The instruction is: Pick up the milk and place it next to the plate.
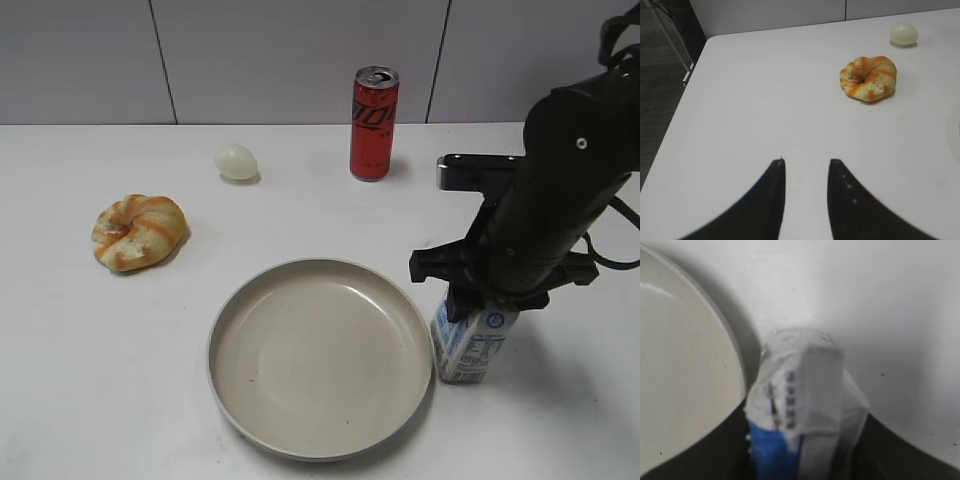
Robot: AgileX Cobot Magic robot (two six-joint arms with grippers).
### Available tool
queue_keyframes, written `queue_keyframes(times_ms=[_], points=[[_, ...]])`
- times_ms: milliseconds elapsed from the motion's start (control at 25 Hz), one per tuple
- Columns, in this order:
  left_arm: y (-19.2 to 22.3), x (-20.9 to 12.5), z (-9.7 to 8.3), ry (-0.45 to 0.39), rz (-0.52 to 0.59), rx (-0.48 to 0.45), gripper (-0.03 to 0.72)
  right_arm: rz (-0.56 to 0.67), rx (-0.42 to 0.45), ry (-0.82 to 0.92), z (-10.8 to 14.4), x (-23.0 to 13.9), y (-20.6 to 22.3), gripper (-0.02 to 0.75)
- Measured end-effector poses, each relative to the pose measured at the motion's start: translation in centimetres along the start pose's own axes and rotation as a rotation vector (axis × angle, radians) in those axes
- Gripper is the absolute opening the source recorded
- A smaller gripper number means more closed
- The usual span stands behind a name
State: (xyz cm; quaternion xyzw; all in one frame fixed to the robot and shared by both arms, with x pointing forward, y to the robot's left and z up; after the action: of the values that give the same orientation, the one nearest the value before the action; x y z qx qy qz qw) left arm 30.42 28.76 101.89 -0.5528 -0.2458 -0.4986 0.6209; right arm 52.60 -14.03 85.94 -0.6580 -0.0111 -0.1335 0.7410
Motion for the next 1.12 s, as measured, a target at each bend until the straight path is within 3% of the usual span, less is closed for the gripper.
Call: queue_keyframes(times_ms=[120, 280, 360, 600, 800, 960, 1120], points=[[0.0, 0.0, 0.0, 0.0, 0.0, 0.0, 0.232, -0.013, 0.011, -0.001, 0.2, 0.2, 0.0, 0.316], [0.0, 0.0, 0.0, 0.0, 0.0, 0.0, 0.232, -0.03, 0.036, 0.008, 0.8, 0.7, -0.2, 0.57], [0.0, 0.0, 0.0, 0.0, 0.0, 0.0, 0.232, -0.035, 0.041, 0.006, 1.0, 0.9, -0.4, 0.636], [0.0, 0.0, 0.0, 0.0, -0.003, 0.001, 0.232, -0.092, 0.031, -0.084, 1.8, 3.4, -2.2, 0.644], [0.0, 0.0, 0.0, 0.0, -0.003, 0.001, 0.232, -0.187, 0.053, -0.108, 1.5, 8.9, -6.1, 0.644], [0.0, 0.0, 0.0, 0.0, -0.003, 0.001, 0.232, -0.224, 0.048, -0.076, -1.5, 13.5, -9.4, 0.644], [0.0, 0.0, 0.0, 0.0, -0.003, 0.001, 0.232, -0.137, -0.025, -0.071, -5.8, 15.7, -10.3, 0.639]])
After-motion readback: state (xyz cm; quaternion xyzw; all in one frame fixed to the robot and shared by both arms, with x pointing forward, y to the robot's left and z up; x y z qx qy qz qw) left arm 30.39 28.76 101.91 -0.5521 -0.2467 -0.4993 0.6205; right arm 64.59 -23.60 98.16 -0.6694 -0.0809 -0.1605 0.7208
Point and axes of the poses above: a point on each arm's last joint axis where the gripper is mounted, y pointing out along that axis toward the gripper, z along the wrist's bending axis when the last joint is at zero, x = y × z, the point moved 8 cm from there along y, pointing out along that axis toward the gripper, and after that the axes turned 10 degrees about y, right-handed, at the moved point
